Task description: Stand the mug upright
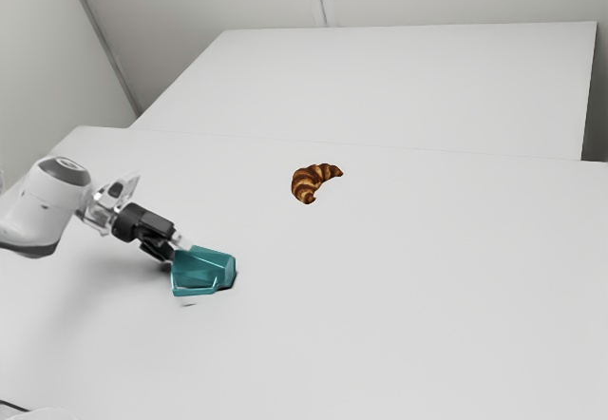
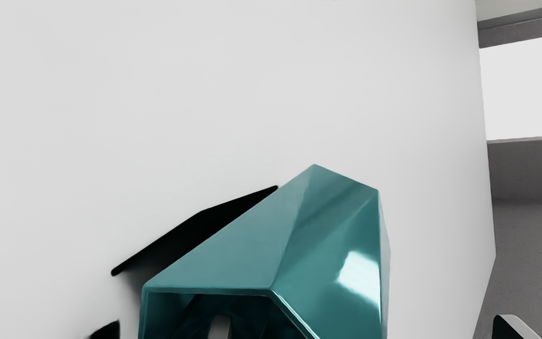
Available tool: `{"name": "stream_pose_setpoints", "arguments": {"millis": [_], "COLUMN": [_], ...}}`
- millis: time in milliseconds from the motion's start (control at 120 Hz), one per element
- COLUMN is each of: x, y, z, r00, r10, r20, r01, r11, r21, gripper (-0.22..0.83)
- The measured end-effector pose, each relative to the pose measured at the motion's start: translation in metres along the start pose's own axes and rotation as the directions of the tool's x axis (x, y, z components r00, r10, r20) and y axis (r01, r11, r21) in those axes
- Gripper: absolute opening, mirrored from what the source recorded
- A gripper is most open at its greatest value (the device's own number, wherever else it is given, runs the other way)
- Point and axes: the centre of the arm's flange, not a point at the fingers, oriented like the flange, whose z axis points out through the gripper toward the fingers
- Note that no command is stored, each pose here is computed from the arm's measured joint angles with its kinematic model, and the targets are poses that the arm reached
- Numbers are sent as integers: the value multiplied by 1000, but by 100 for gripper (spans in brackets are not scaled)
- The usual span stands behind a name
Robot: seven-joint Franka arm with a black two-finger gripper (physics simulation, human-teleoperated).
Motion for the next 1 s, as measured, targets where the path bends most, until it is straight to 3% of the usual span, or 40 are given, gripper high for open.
{"name": "stream_pose_setpoints", "arguments": {"millis": [100,408,533,717,1000], "x": [-3,-4,-3,-2,10], "y": [0,4,6,9,41], "z": [4,3,2,2,-10], "r00": [1000,1000,1000,999,995], "r10": [-6,10,20,32,99], "r20": [-12,-18,-17,-13,-2], "r01": [6,-11,-20,-32,-99], "r11": [1000,1000,999,999,995], "r21": [-13,-29,-34,-42,24], "gripper": [56,9,-4,-12,-15]}}
